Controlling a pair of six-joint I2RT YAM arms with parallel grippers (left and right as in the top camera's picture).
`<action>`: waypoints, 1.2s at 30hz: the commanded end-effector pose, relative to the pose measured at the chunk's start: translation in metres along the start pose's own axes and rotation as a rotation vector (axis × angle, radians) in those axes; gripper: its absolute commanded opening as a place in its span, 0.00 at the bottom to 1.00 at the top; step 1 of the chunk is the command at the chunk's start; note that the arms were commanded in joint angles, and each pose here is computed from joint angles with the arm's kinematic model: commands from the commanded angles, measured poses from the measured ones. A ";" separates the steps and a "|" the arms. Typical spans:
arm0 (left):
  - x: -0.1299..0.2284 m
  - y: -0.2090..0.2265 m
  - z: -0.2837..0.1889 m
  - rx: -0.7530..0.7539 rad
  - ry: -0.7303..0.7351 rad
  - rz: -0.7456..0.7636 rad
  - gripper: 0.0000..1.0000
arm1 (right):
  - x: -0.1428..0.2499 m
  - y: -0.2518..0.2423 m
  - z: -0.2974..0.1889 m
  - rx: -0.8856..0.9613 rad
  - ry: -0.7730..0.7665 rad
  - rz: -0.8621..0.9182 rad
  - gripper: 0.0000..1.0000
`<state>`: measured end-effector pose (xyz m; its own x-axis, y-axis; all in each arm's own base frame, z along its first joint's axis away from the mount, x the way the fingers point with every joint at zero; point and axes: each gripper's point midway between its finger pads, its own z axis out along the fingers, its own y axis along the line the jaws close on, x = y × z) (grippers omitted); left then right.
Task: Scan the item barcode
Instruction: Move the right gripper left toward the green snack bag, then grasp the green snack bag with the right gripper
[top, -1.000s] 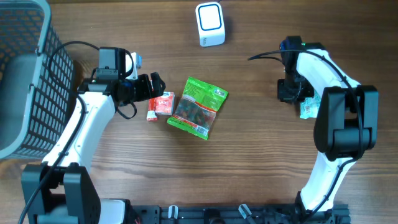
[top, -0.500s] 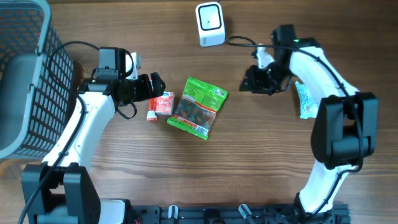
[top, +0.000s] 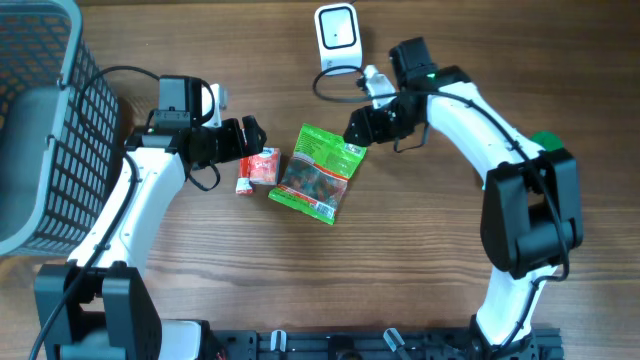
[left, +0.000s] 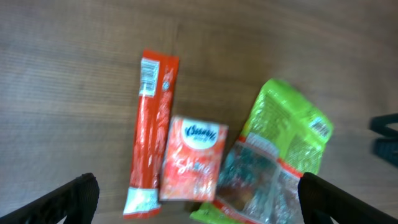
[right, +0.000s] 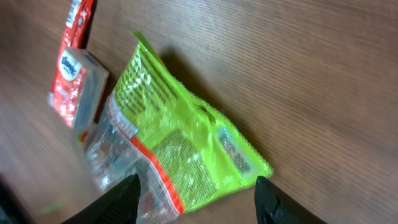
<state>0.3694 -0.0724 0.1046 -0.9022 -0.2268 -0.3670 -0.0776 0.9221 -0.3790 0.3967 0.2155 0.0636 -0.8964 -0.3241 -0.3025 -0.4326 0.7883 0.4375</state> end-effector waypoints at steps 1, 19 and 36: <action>-0.016 -0.010 -0.007 0.049 -0.055 -0.025 1.00 | -0.010 -0.005 0.004 0.135 -0.037 -0.168 0.59; 0.017 -0.042 0.003 0.066 0.048 -0.052 0.04 | 0.014 -0.021 0.068 0.085 0.055 -0.256 0.48; 0.066 -0.075 0.015 0.011 0.156 -0.011 0.04 | 0.096 -0.087 0.016 0.249 0.340 0.231 0.05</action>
<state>0.3279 -0.1501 0.0954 -0.9552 -0.1692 -0.2427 -0.0643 0.9194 -0.3880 0.3551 0.1602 -0.0050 -0.9348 -0.3550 0.0055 -0.3356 0.8885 0.3129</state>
